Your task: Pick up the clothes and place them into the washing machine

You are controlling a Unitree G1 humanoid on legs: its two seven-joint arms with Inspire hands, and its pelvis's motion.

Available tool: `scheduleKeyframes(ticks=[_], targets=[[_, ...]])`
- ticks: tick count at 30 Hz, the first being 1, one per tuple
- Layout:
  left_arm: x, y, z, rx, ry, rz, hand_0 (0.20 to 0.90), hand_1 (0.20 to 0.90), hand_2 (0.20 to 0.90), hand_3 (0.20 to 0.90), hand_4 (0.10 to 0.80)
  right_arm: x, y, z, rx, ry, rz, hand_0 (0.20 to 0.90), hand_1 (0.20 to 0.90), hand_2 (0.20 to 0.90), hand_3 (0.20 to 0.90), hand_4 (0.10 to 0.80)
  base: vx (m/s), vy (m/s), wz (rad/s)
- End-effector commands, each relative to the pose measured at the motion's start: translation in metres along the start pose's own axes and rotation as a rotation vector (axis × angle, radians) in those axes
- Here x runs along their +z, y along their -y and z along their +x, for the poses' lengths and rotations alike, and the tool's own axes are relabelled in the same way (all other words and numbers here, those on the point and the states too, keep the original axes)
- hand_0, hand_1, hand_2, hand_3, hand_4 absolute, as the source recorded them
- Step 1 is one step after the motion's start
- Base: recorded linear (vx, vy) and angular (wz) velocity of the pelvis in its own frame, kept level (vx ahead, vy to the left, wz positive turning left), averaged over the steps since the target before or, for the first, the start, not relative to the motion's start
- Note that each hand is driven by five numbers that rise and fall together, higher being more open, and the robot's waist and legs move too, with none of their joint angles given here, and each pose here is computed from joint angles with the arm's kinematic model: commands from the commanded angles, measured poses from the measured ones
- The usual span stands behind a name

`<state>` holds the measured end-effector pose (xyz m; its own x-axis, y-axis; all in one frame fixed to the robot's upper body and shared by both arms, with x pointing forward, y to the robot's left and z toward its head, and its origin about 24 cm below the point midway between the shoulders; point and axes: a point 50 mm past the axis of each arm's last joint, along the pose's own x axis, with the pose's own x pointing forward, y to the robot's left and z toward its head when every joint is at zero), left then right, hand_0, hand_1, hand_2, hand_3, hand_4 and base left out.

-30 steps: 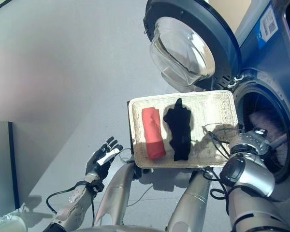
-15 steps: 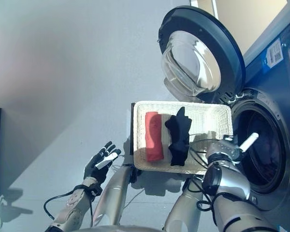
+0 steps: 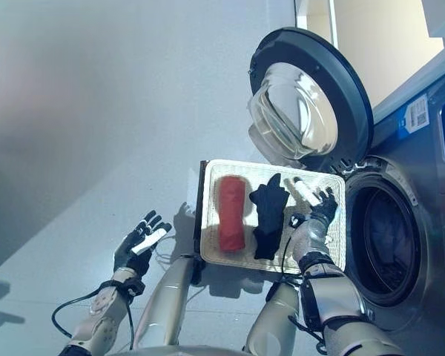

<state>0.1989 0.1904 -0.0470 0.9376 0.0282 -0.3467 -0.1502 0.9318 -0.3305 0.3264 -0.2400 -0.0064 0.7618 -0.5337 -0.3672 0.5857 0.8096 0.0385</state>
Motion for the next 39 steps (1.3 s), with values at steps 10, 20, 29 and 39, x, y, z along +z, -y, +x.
scheduleKeyframes(ticks=[10,20,29,39], targets=[[0.033,-0.003,-0.005,-0.063,0.155,0.081,0.9,0.9,0.9,0.9,0.8,-0.017,-0.002,-0.001,0.025,-0.053,-0.495,0.9,0.9,0.9,0.9,0.8,0.005,-0.011,0.06],[0.039,0.001,-0.004,-0.061,0.167,0.112,0.9,0.9,0.9,0.9,0.8,-0.045,-0.013,-0.015,0.039,-0.111,-0.753,0.9,0.9,0.9,0.9,0.8,0.006,0.002,0.07],[0.041,0.006,-0.005,-0.089,0.172,0.121,0.9,0.9,0.9,0.9,0.8,-0.059,-0.012,-0.021,0.055,-0.194,-0.731,0.9,0.9,0.9,0.9,0.8,0.009,0.001,0.03],[0.046,0.012,-0.009,-0.123,0.19,0.134,0.9,0.9,0.9,0.9,0.8,-0.07,0.024,-0.019,-0.071,-0.337,-0.724,0.2,0.2,0.2,0.2,0.3,0.011,0.01,0.13]])
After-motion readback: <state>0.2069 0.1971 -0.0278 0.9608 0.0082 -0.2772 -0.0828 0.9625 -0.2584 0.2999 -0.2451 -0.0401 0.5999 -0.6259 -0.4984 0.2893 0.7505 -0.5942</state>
